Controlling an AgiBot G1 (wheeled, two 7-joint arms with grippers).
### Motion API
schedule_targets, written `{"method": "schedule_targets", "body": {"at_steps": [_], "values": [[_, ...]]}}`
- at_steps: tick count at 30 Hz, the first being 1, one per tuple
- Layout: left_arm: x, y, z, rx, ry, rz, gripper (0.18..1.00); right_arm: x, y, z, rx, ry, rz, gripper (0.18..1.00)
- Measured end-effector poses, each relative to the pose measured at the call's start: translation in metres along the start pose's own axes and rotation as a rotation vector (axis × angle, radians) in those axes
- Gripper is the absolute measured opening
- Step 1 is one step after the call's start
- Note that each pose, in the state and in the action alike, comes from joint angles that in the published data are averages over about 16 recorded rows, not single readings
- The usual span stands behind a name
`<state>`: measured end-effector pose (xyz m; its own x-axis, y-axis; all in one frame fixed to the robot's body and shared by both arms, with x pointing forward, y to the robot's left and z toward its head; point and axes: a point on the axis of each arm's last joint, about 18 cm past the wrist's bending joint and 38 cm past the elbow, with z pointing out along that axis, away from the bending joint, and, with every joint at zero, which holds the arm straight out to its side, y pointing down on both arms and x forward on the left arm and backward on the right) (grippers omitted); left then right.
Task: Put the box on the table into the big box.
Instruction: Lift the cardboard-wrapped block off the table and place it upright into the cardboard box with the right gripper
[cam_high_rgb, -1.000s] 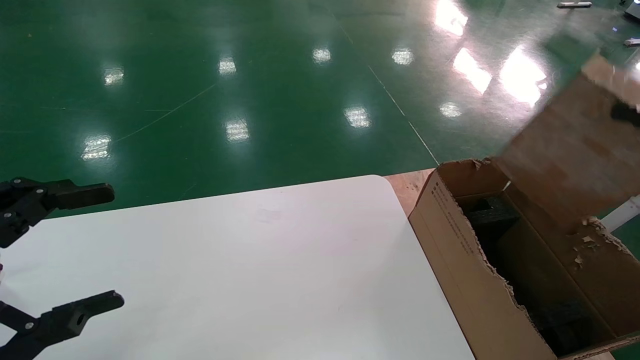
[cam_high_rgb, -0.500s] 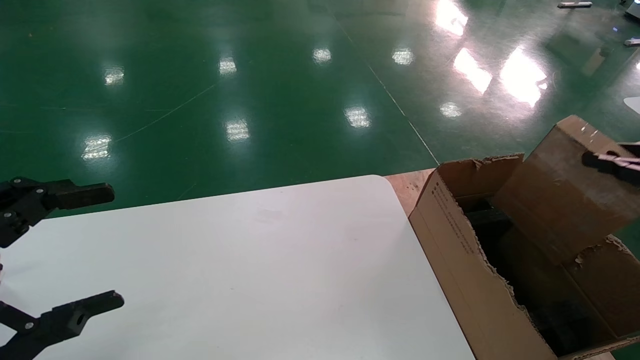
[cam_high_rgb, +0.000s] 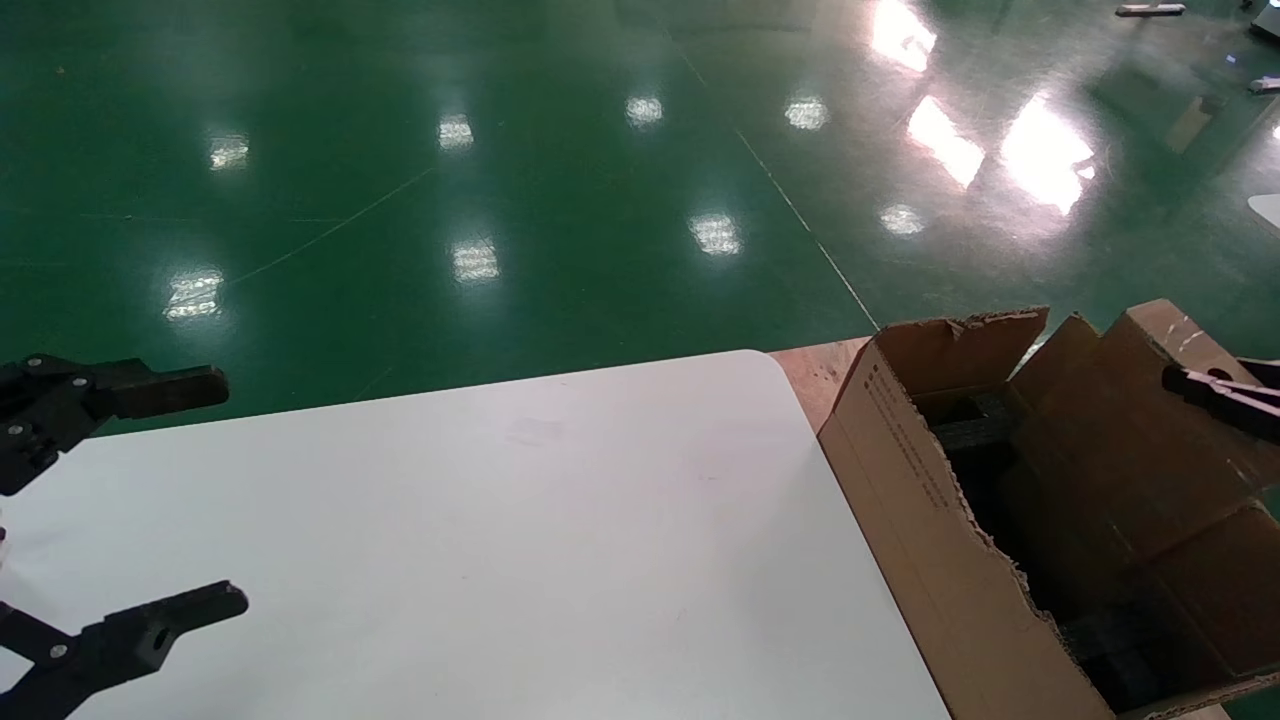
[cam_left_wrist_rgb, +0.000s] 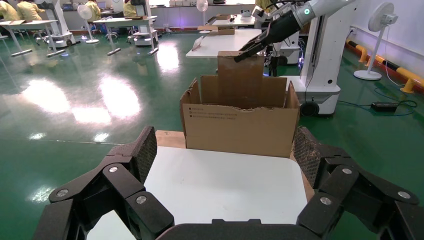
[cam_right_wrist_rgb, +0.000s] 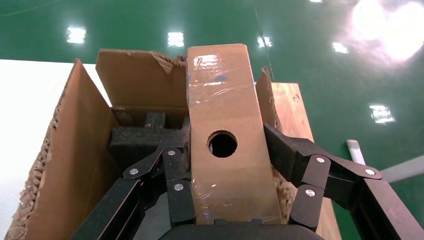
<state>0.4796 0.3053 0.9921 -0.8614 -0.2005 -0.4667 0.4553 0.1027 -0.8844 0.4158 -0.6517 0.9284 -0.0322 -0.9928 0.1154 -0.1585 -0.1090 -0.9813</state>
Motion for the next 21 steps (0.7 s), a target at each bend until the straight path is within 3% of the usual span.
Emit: {"method": "schedule_targets", "body": {"at_steps": [21], "values": [[0.0, 0.0, 0.0, 0.0, 0.0, 0.0, 1.001, 0.013, 0.043, 0.006, -0.041, 0.074, 0.058, 0.483]]}}
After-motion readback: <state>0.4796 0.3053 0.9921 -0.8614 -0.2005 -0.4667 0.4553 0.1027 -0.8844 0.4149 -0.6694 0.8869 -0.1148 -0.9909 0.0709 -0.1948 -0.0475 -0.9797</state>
